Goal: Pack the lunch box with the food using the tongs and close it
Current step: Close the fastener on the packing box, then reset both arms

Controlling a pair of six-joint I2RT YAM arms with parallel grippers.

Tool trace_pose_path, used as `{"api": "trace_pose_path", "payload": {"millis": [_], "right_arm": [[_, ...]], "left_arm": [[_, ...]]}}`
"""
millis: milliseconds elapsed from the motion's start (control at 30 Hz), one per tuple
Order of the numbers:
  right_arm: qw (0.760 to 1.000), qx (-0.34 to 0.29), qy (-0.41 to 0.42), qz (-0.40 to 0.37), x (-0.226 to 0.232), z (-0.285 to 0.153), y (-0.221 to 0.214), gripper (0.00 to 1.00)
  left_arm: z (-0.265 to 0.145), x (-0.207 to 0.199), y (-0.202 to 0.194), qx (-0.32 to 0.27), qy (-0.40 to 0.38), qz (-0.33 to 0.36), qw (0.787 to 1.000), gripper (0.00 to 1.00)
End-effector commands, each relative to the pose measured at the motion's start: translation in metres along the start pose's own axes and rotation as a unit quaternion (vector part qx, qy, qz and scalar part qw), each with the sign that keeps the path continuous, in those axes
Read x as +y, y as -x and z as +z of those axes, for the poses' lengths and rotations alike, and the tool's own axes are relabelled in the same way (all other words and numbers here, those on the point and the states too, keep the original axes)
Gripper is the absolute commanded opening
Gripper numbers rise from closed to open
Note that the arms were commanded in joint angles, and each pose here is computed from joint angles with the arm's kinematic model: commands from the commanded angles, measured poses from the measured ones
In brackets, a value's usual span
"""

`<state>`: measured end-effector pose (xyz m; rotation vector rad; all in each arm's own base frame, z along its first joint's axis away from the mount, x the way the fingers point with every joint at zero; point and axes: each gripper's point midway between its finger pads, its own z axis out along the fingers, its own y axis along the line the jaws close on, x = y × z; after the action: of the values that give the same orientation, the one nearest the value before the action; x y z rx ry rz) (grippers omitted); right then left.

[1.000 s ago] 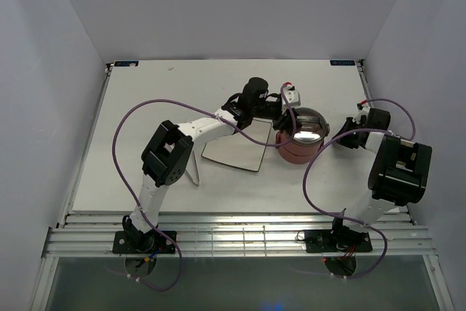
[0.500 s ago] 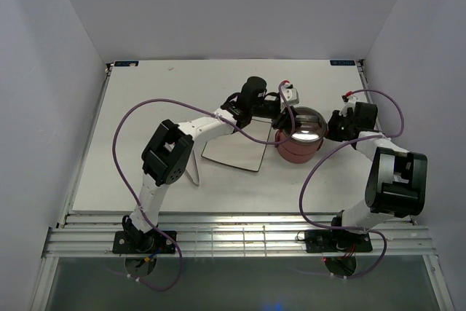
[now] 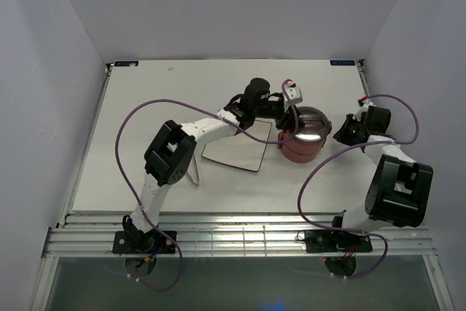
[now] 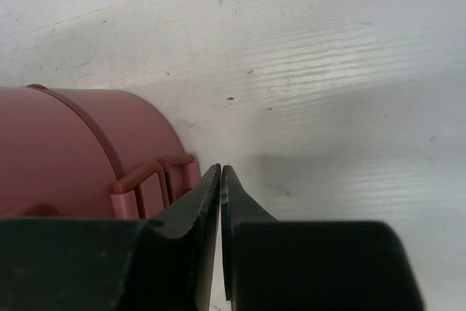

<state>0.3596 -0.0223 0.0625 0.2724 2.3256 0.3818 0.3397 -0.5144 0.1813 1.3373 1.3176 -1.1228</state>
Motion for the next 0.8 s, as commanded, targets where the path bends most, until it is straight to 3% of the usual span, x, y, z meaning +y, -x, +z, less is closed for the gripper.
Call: {"api": "trace_pose_path", "payload": {"millis": [0,33,67,100,167,233,267,367,400,533,633,767], "right_arm": [[0.999,-0.034,-0.036,-0.006,-0.004,-0.021,0.022,0.09],[0.998,-0.044,-0.042,-0.008,-0.004,-0.027,0.027,0.13],[0.998,-0.047,-0.041,-0.01,-0.002,-0.03,0.029,0.13],[0.997,-0.051,-0.049,-0.011,-0.004,-0.034,0.032,0.16],[0.997,-0.061,-0.054,-0.016,-0.002,-0.044,0.039,0.21],[0.996,-0.069,-0.052,-0.019,0.003,-0.052,0.045,0.31],[0.996,-0.074,-0.051,-0.022,0.006,-0.057,0.051,0.34],[0.995,-0.084,-0.043,-0.024,0.015,-0.07,0.058,0.71],[0.995,-0.088,-0.037,-0.026,0.02,-0.076,0.062,0.93],[0.992,-0.117,-0.029,-0.031,0.037,-0.103,0.084,0.9],[0.989,-0.139,0.028,-0.03,0.069,-0.122,0.1,0.9],[0.985,-0.135,0.092,-0.05,0.121,-0.134,0.104,0.9]], "left_arm": [[0.006,-0.001,-0.01,0.01,0.021,-0.068,0.997,0.29],[0.003,0.003,0.0,-0.002,0.04,-0.065,0.997,0.43],[0.001,0.004,0.0,0.0,0.048,-0.065,0.997,0.43],[-0.002,0.007,0.008,-0.012,0.058,-0.062,0.996,0.53],[-0.01,0.013,0.02,-0.022,0.088,-0.054,0.994,0.63],[-0.014,0.015,0.026,-0.026,0.104,-0.05,0.993,0.9],[-0.021,0.018,0.04,-0.036,0.122,-0.05,0.991,0.98],[-0.037,0.02,0.065,-0.054,0.155,-0.049,0.985,0.98],[-0.042,0.02,0.072,-0.059,0.164,-0.046,0.984,0.98],[-0.075,0.022,0.107,-0.081,0.222,-0.034,0.971,0.98],[-0.102,0.012,0.128,-0.09,0.248,-0.036,0.964,0.98],[-0.134,0.002,0.123,-0.044,0.296,-0.103,0.949,0.98]]}}
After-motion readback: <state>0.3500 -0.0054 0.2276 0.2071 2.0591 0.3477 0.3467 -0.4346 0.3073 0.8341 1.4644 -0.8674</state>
